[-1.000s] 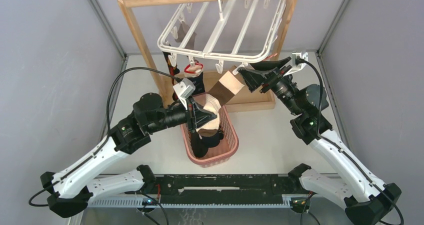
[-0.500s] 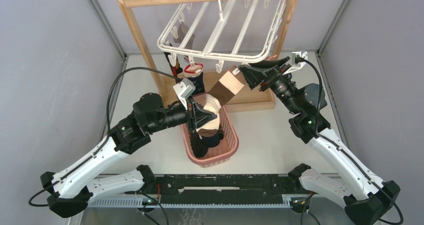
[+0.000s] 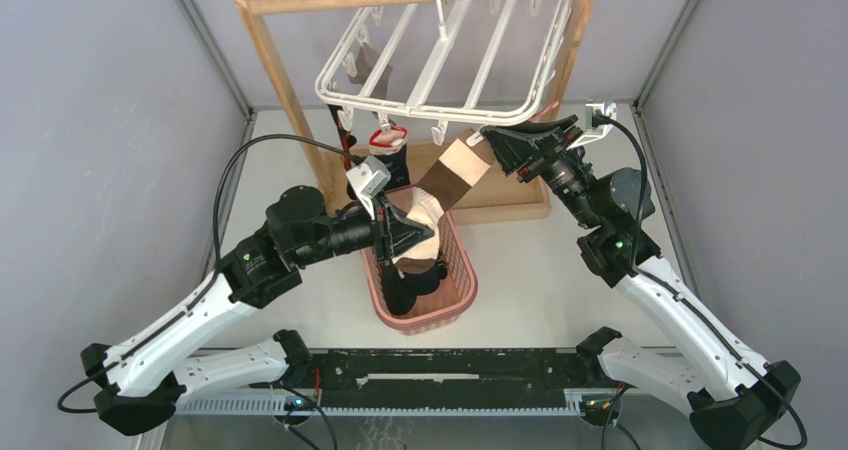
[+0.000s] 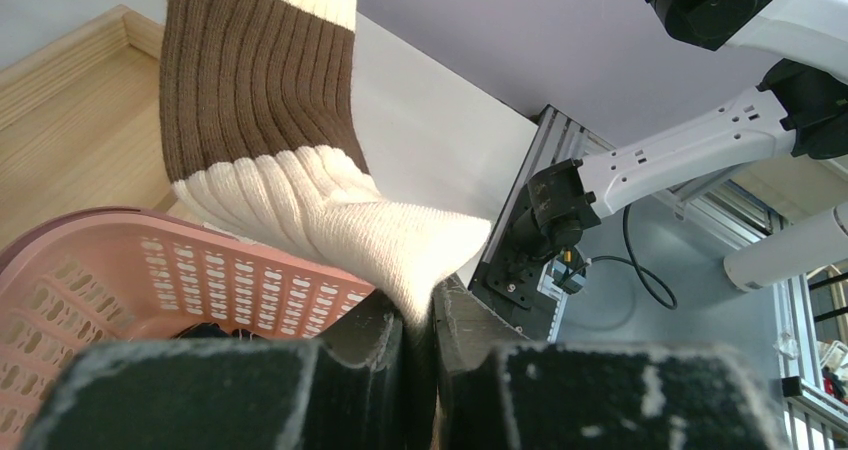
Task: Remove the socks clipped to the hanger
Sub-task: Remove the sock from the hanger.
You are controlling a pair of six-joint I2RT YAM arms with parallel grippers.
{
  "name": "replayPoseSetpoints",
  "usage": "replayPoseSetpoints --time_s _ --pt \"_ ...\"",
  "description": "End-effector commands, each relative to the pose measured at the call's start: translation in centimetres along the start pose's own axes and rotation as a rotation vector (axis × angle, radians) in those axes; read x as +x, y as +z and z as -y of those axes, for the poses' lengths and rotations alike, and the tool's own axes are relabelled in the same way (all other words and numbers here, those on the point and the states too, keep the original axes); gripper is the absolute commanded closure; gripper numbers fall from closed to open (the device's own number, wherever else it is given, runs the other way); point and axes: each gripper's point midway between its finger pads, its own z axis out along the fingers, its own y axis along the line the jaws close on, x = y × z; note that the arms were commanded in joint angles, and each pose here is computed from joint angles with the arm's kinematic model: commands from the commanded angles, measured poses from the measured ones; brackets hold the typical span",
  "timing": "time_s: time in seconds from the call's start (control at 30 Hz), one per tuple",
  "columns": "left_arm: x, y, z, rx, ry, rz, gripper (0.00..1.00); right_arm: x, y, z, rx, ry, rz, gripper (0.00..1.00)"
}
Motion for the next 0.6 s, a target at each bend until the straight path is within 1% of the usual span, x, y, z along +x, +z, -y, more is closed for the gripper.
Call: replayPoseSetpoints --time_s 0.0,0.03,0.13,0.27,0.57 --pt "-2.87 -0.72 1.68 0.053 0.013 0.080 0.84 -2.53 0.28 -1.77 -0.050 -0.003 0.066 0.56" --pt "-2.89 -0.73 1.69 0.053 0.012 0.081 0.84 -2.54 0.28 -1.81 -0.052 -0.004 0.066 0.59" --pt "-2.92 -0.73 1.69 0.053 0.012 0.081 0.84 -2.54 0.25 -1.80 -0.050 -0.003 0.066 0.75" --pt "-2.85 -0.70 1.65 0.052 0.010 0.080 0.84 -2.51 0.22 -1.76 -0.047 -0.003 0.064 0.87" --pt "-3.03 -1.06 1.76 0.052 0.012 0.091 0.84 -2.47 0.18 -1.69 -0.043 0.000 0.062 0.88"
